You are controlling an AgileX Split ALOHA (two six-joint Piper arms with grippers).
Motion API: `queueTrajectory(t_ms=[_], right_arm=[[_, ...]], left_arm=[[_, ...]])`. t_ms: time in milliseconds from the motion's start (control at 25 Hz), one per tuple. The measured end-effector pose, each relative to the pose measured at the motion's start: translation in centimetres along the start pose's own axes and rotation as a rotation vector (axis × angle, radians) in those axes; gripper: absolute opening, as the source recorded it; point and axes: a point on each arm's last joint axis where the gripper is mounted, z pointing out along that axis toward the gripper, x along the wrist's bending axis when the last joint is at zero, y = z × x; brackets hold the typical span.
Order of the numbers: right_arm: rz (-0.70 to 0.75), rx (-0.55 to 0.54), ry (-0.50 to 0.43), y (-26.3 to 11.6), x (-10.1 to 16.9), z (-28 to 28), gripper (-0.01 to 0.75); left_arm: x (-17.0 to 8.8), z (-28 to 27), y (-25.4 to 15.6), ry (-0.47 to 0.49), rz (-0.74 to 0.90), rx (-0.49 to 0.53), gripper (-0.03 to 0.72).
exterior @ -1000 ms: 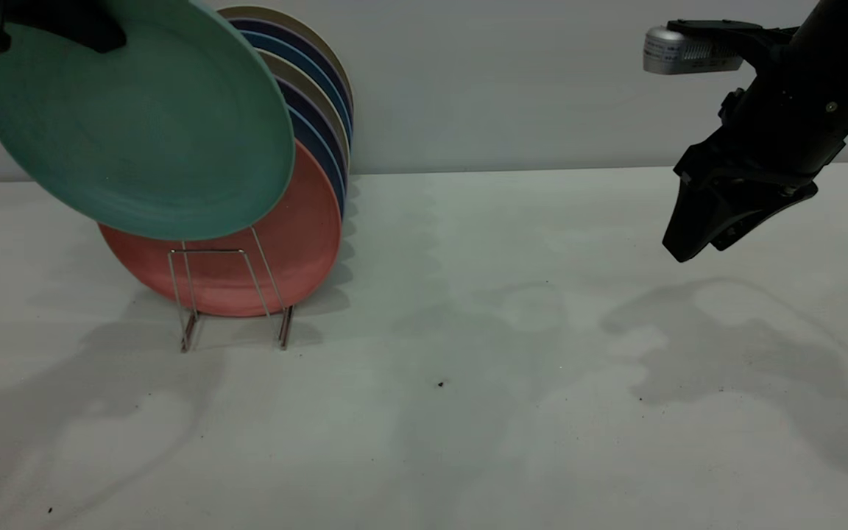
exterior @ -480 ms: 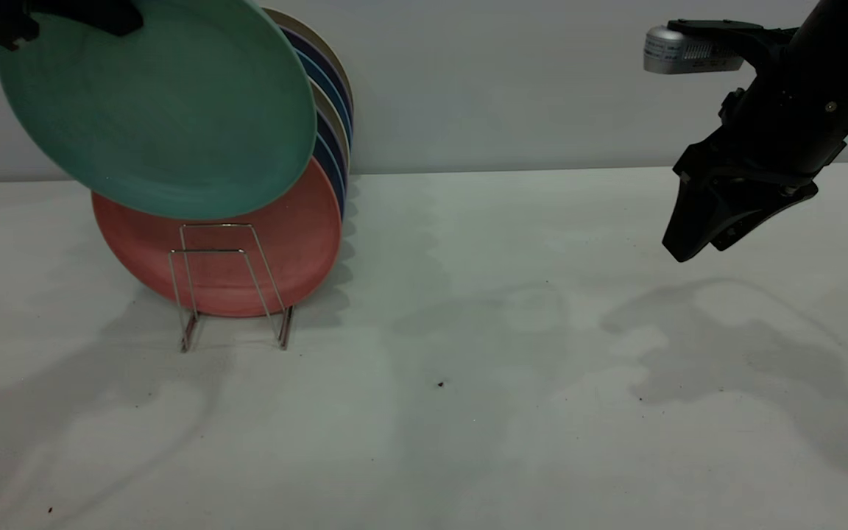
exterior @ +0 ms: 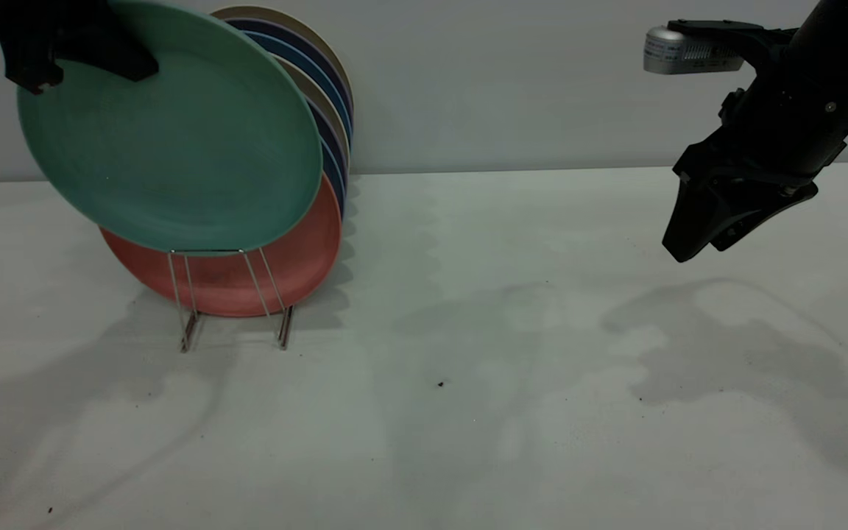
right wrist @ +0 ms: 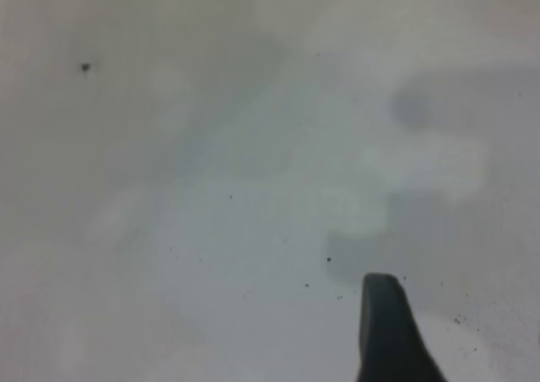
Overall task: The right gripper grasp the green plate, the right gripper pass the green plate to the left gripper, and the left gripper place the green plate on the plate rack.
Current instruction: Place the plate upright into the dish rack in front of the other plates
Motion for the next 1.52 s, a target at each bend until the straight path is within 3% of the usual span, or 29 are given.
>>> queueTrajectory(t_ms=[960, 1080, 1320, 1520], right_arm=[[0.006, 0.0, 0.0, 0.0, 0.0, 0.0, 0.44], [0.006, 0.0, 0.0, 0.0, 0.0, 0.0, 0.44], [0.007, 0.0, 0.0, 0.0, 0.0, 0.0, 0.44], [0.007, -0.001, -0.001, 0.0, 0.0, 0.0, 0.44]], left_arm=[[-1.5, 6.0, -2.7, -0.089, -0.042, 0.058, 0.118], [-1.5, 6.0, -2.7, -0.093, -0.04, 0.057, 0.152], [-1.6, 6.0, -2.6, -0.101, -0.041, 0.055, 0.298], [-1.2, 4.9, -2.1, -0.075, -0.032, 0.045, 0.312]])
